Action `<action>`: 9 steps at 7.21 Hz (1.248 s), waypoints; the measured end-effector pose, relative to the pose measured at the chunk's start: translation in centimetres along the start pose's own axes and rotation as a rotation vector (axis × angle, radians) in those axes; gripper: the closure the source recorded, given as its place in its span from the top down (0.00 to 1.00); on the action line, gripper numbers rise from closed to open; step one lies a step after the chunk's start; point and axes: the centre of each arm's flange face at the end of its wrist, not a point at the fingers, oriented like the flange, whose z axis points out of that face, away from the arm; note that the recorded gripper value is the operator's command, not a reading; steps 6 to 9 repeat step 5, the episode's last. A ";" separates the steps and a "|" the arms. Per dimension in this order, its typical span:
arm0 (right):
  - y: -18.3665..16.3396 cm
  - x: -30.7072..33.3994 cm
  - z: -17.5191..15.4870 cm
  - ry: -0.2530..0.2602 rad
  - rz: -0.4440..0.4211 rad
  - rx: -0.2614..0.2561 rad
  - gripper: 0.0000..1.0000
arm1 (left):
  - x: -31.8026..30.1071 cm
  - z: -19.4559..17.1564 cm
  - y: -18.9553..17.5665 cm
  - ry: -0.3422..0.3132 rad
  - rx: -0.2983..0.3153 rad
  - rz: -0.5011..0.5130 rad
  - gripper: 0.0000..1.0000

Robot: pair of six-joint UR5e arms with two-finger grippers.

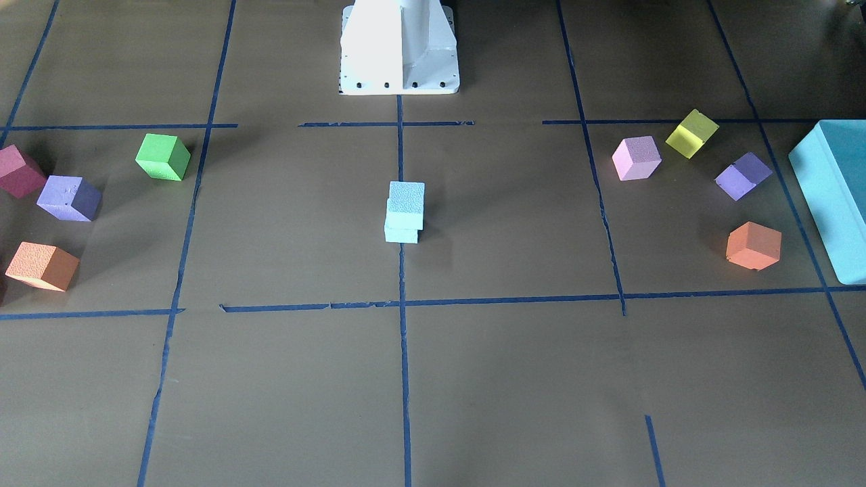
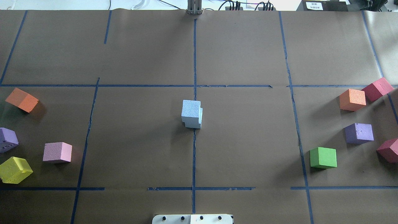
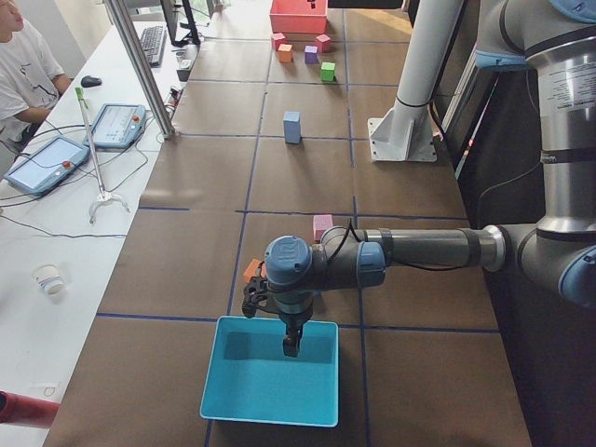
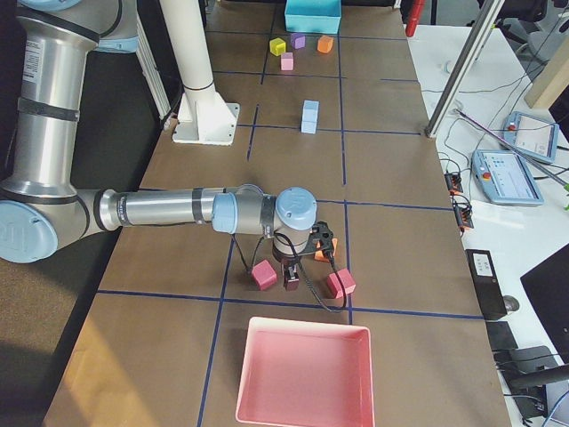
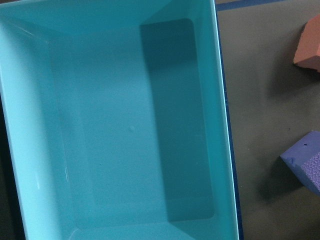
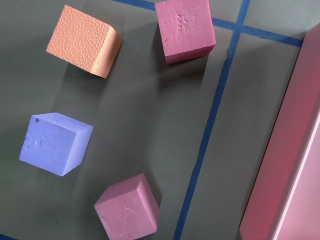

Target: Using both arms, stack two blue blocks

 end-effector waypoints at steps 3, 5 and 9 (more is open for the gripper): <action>-0.4 -0.4 -0.5 0.004 -0.018 0.011 1.00 | 0.1 -0.1 -0.1 0.000 0.005 0.004 1.00; -0.5 -0.6 -0.6 0.003 -0.014 0.013 1.00 | 0.2 -0.1 -0.1 0.001 0.007 0.007 1.00; -0.5 -0.6 -0.6 0.003 -0.014 0.013 1.00 | 0.2 -0.1 -0.1 0.001 0.007 0.007 1.00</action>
